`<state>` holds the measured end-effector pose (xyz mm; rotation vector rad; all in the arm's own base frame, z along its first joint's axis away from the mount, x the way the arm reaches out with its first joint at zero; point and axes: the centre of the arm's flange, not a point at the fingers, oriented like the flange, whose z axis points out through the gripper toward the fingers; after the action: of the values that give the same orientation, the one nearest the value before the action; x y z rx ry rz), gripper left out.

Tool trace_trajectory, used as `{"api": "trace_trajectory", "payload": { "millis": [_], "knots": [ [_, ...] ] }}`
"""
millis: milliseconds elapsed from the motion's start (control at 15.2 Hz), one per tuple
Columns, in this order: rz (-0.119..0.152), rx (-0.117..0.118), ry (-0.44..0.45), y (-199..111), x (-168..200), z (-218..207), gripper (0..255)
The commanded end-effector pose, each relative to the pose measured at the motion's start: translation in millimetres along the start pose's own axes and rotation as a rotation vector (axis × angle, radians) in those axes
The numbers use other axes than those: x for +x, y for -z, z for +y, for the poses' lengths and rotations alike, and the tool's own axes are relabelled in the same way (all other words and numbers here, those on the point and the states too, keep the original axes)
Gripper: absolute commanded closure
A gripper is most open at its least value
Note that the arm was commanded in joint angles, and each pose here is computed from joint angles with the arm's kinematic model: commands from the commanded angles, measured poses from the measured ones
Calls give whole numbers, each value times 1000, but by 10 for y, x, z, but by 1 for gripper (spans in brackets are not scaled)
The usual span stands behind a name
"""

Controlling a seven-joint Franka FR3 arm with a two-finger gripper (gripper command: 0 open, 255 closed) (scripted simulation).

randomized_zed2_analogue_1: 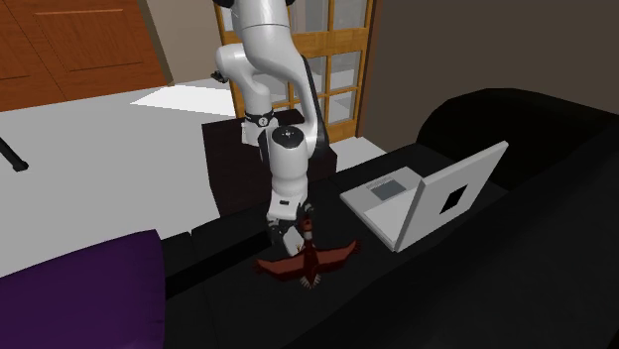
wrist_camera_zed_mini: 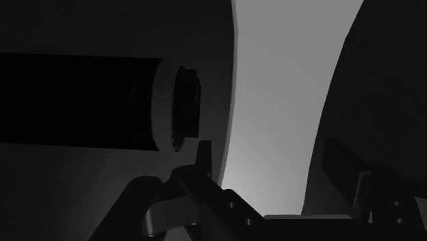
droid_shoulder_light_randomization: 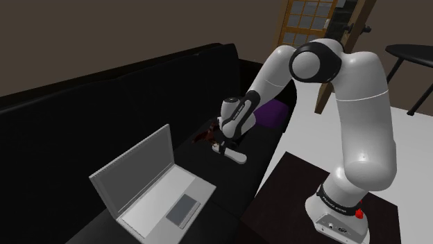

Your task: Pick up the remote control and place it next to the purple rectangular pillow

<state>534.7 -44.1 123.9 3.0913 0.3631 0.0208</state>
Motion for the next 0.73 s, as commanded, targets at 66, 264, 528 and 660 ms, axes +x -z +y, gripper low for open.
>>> {"api": "trace_trajectory", "payload": {
  "millis": [66,264,528,660],
  "knots": [
    [-1,0,0,122,0,2,255],
    [-1,0,0,280,3,7,255],
    [-1,0,0,491,5,13,255],
    [-1,0,0,597,6,16,255]
  ]
}}
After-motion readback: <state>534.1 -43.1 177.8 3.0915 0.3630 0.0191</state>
